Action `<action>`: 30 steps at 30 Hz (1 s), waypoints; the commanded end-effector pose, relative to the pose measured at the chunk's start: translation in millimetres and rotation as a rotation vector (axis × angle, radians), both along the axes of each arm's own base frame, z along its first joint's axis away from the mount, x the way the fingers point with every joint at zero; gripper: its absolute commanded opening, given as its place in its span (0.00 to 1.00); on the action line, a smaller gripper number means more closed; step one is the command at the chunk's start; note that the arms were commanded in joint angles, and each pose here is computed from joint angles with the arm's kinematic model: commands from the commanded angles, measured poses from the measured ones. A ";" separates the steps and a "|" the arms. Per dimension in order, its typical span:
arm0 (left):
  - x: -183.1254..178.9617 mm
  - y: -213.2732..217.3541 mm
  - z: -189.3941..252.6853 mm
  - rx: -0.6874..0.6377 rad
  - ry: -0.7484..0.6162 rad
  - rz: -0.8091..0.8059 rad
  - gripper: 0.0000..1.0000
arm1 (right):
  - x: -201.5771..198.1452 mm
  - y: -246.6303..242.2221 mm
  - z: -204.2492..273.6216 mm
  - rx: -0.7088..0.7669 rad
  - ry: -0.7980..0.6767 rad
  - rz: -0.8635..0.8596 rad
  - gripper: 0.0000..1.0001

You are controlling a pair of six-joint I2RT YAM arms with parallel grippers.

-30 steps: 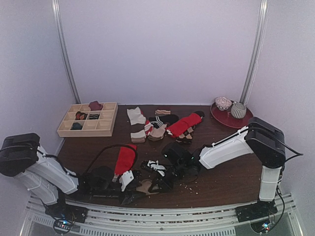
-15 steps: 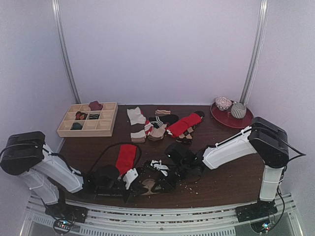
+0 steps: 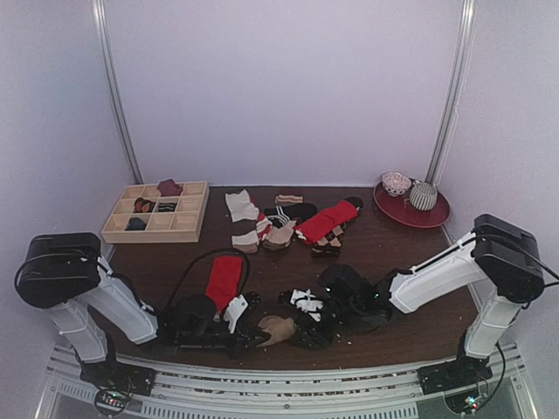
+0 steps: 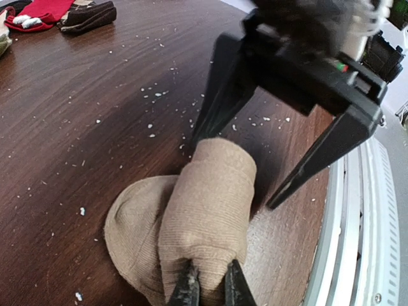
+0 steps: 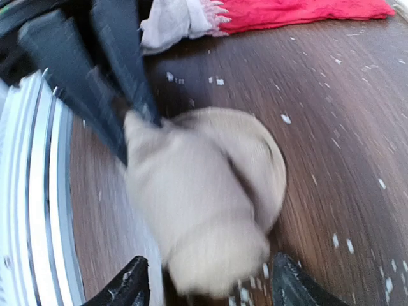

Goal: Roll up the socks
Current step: Roll the sock at the center of the board.

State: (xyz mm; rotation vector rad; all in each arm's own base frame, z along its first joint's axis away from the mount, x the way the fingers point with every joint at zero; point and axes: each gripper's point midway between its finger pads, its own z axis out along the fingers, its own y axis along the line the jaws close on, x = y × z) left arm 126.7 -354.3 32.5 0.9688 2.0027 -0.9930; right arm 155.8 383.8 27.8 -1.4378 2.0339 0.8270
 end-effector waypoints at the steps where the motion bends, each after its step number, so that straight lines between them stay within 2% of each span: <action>1: -31.4 49.2 -79.9 0.301 0.192 -0.017 0.03 | 13.2 -6.0 45.1 0.117 -0.329 0.013 0.69; 5: -33.1 50.2 -80.3 0.306 0.194 -0.026 0.03 | -7.5 -6.1 55.7 0.113 -0.550 0.122 0.73; 8: -33.8 51.6 -80.8 0.311 0.195 -0.028 0.03 | -8.1 -3.2 51.6 0.076 -0.603 0.172 0.74; 12: -34.4 52.3 -81.7 0.318 0.196 -0.031 0.03 | -11.4 4.5 31.3 -0.005 -0.596 0.261 0.73; 19: -36.3 52.5 -82.6 0.320 0.200 -0.042 0.03 | -4.2 13.0 12.6 -0.049 -0.594 0.256 0.71; 26: -37.2 52.8 -83.4 0.323 0.199 -0.049 0.03 | -10.9 9.3 -11.1 -0.106 -0.514 0.272 0.60; 30: -38.2 52.4 -85.4 0.326 0.204 -0.054 0.03 | -4.7 4.8 0.9 -0.079 -0.562 0.209 0.64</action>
